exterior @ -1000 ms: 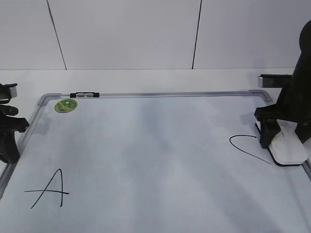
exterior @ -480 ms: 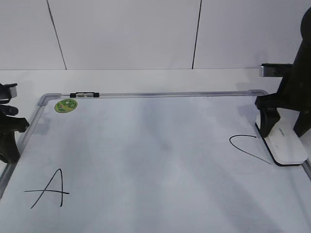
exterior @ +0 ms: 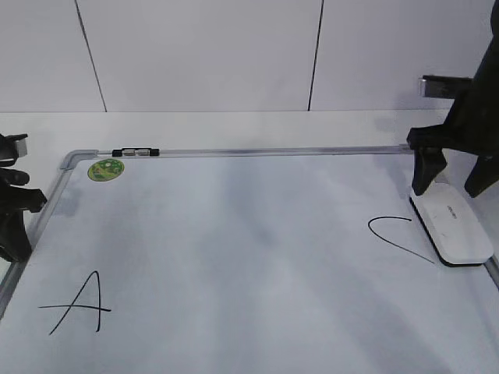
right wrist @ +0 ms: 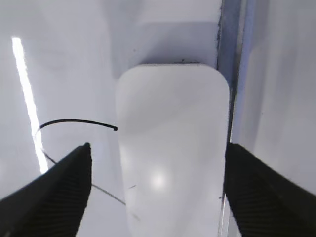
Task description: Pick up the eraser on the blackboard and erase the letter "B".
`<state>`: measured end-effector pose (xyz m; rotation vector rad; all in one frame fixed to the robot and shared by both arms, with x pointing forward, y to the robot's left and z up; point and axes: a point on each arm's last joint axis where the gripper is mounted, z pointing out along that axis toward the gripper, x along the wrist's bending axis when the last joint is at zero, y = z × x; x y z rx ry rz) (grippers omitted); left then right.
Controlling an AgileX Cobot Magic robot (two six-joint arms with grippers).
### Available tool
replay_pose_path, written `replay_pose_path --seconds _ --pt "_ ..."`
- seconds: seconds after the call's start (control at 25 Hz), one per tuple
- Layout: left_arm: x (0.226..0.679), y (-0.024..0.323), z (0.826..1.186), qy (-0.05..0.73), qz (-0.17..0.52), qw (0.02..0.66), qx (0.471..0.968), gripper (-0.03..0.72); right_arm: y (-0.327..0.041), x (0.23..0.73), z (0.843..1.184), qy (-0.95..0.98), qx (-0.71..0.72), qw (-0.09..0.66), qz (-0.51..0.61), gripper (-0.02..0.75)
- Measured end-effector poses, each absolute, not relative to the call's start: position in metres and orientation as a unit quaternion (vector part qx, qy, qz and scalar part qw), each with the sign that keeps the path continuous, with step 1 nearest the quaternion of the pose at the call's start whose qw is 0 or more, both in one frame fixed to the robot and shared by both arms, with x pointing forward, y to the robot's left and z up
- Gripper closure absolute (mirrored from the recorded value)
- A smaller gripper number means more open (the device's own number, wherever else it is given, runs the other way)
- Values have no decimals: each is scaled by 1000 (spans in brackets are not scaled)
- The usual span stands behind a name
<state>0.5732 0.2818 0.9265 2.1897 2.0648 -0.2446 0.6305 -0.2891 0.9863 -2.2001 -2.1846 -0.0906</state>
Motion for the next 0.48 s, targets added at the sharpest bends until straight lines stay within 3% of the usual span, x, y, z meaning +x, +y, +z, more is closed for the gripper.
replay_pose_path --seconds 0.48 --pt "573 282 927 683 -81 62 723 636 -286 604 1063 -696 -709 -33 -110 148"
